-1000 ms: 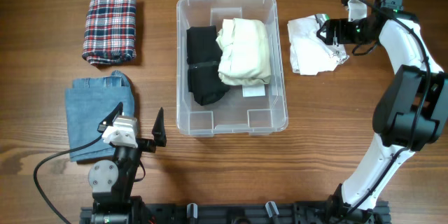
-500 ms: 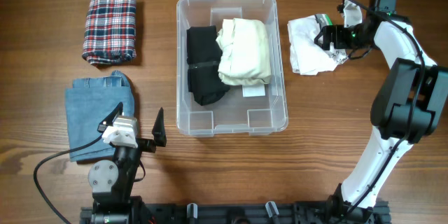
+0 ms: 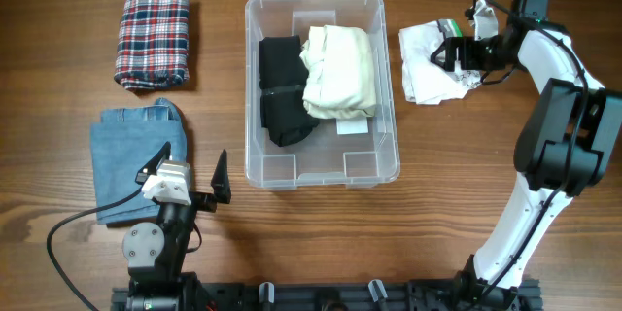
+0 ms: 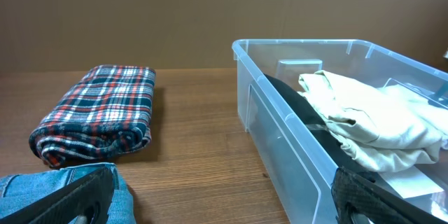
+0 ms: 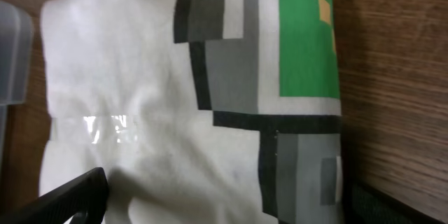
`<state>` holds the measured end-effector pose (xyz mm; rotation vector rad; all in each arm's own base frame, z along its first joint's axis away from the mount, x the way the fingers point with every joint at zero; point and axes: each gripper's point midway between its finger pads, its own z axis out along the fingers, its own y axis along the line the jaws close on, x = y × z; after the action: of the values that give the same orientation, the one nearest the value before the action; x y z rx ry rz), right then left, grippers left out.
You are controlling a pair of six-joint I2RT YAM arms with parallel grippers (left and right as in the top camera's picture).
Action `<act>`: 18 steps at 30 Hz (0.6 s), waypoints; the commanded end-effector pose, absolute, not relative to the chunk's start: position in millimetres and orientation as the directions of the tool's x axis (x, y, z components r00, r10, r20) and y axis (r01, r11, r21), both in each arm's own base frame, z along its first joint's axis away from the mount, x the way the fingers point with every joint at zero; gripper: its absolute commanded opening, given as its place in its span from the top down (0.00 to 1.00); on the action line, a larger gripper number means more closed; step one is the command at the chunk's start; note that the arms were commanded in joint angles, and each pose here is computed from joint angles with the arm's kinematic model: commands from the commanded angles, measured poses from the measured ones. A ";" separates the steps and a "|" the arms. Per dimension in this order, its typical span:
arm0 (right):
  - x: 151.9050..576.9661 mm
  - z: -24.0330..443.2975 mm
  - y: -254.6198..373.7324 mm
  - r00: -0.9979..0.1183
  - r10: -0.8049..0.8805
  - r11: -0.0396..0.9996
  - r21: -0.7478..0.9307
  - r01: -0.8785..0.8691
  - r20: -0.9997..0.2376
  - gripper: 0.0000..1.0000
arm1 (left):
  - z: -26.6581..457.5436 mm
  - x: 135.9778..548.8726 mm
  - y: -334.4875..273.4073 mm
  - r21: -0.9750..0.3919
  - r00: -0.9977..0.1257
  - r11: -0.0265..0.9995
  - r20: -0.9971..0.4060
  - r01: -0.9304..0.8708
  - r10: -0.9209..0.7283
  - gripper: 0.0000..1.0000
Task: Pack container
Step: 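Adjust and close the right gripper on the white T-shirt's edge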
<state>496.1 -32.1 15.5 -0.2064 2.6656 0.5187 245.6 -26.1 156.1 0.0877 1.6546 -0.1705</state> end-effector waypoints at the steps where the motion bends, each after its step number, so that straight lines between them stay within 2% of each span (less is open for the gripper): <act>1: 487.4 -3.9 -12.5 -0.919 -0.056 0.869 0.434 -0.237 -0.390 0.00 | 152.9 245.9 -23.6 -0.048 -0.098 0.988 -0.995 0.148 -0.033 0.00; 12: 487.6 22.9 20.5 -0.927 0.077 0.726 0.658 -0.200 -0.366 0.01 | 152.9 245.9 -23.6 -0.047 -0.098 0.988 -0.995 0.148 -0.033 0.00; 18: 485.8 21.8 20.3 -0.937 0.103 0.724 0.671 -0.159 -0.333 0.07 | 152.9 245.9 -23.6 -0.047 -0.098 0.988 -0.995 0.148 -0.033 0.00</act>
<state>490.6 10.3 28.7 -0.0794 2.5778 0.9528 245.6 -26.1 156.0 0.0877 1.6550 -0.1706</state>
